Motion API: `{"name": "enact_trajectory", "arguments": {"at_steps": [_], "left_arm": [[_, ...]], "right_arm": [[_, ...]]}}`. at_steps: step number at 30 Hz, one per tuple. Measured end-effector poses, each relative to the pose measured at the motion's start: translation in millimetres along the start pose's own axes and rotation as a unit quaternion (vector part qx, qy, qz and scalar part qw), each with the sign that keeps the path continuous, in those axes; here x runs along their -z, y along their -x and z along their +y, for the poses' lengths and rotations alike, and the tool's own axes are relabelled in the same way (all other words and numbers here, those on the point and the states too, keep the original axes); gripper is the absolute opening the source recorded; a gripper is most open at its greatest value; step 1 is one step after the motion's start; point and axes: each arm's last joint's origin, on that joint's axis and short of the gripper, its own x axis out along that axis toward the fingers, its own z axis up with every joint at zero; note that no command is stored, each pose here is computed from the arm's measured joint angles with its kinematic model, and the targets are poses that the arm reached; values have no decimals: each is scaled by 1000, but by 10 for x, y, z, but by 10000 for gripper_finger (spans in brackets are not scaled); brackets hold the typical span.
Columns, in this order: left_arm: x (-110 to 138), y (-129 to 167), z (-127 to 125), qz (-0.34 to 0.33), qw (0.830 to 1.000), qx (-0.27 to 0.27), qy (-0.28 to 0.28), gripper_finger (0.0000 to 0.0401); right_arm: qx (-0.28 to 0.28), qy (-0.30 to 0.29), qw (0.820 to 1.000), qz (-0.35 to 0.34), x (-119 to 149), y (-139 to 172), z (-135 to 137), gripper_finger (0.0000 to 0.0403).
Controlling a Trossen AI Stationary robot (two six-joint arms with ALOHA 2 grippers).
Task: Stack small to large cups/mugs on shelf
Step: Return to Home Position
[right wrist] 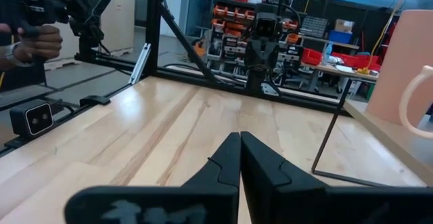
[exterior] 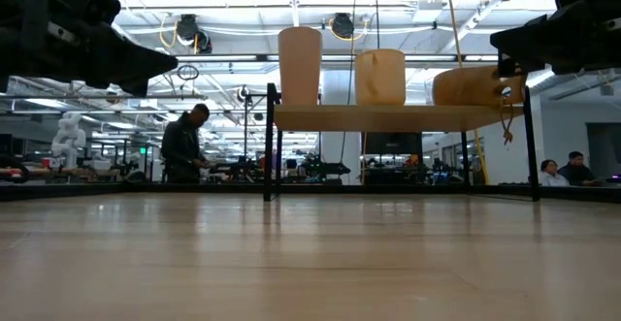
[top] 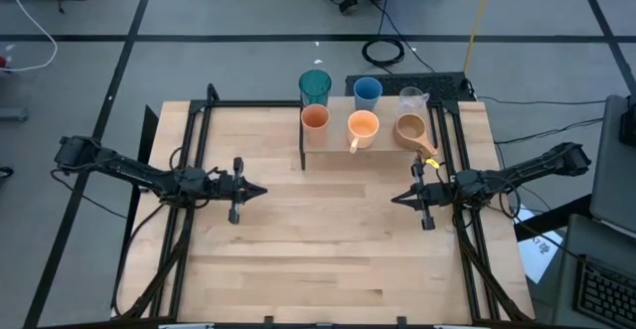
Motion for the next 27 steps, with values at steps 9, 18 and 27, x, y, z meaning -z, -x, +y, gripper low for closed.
{"name": "enact_trajectory", "arguments": {"at_steps": [9,18,27], "left_arm": [[-86,64,6,-31,999,9,-35,5],[-82,188,26,-10,999,5,-35,3],[-69,288,84,0,999,4,-41,2]], "right_arm": [[0,0,1000,-3,-7,23,-4,0],[-1,21,1000,3,3,29,-3,0],[-1,20,1000,3,4,29,-2,0]]}}
